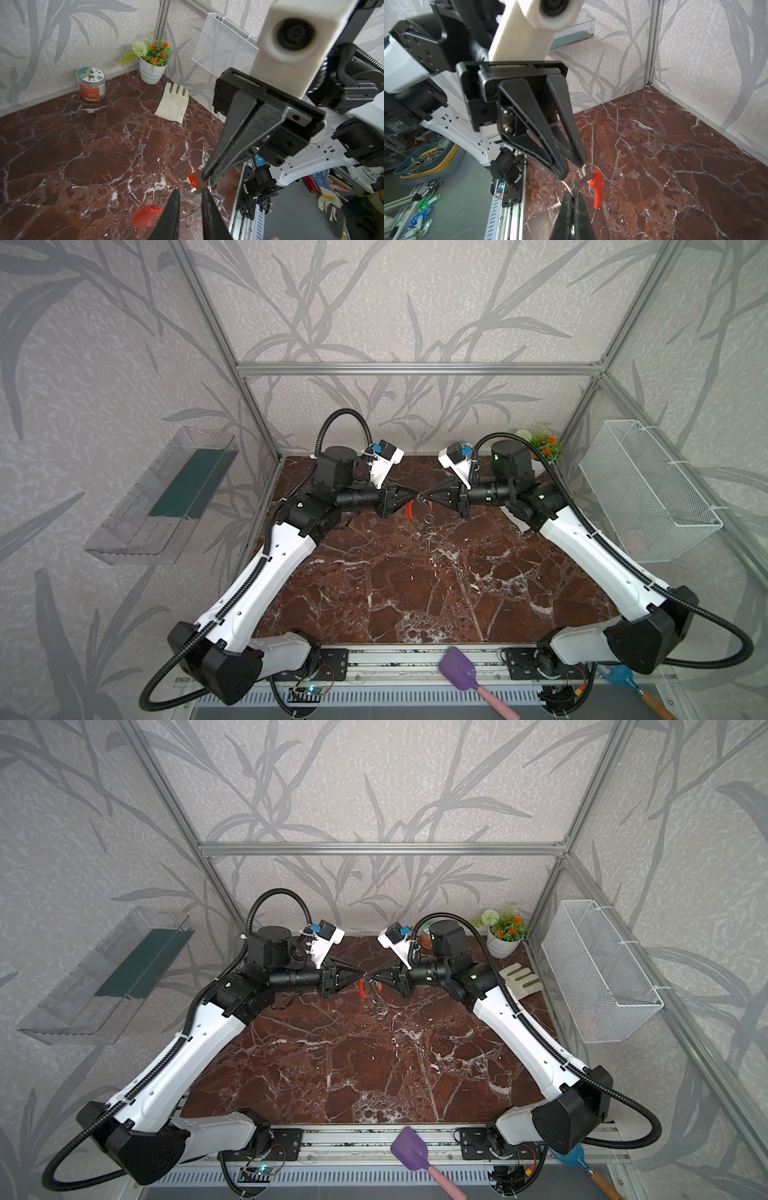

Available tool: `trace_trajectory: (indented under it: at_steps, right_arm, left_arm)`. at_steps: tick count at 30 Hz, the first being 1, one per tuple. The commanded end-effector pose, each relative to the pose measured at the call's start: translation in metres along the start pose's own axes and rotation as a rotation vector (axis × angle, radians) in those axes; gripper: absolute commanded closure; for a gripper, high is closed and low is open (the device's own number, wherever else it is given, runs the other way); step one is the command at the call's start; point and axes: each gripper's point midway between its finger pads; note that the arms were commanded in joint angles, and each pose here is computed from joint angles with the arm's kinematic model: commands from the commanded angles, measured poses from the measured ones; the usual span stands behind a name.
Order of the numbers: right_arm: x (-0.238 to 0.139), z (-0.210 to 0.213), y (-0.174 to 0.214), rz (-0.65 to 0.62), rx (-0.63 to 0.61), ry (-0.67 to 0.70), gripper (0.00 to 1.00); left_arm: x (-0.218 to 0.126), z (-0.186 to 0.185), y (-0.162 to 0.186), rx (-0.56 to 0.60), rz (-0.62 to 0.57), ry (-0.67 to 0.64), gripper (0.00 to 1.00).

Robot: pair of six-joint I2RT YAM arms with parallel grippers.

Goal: Put the keys on the keyring

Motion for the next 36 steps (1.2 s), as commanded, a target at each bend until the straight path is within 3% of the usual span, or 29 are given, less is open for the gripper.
trace_trajectory:
  at_steps: [1, 23, 36]
  right_arm:
    - [0.002, 0.002, 0.011, 0.064, -0.038, -0.005, 1.00]
    - [0.005, 0.005, 0.008, 0.064, -0.079, 0.028, 1.00]
    - [0.003, 0.011, 0.007, 0.061, -0.090, 0.027, 1.00]
  left_arm:
    - [-0.003, -0.008, 0.002, 0.024, 0.039, 0.035, 0.78]
    - [0.003, -0.012, 0.014, -0.011, 0.086, 0.076, 0.80]
    - [0.011, -0.018, 0.023, -0.006, 0.138, 0.097, 0.91]
Point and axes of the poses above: each gripper's point midway between its finger pads, its own x axis out along the fingers, its own z axis along the line the jaws close on, y = z × x, and after that the axes turned 3 degrees about x, right-handed
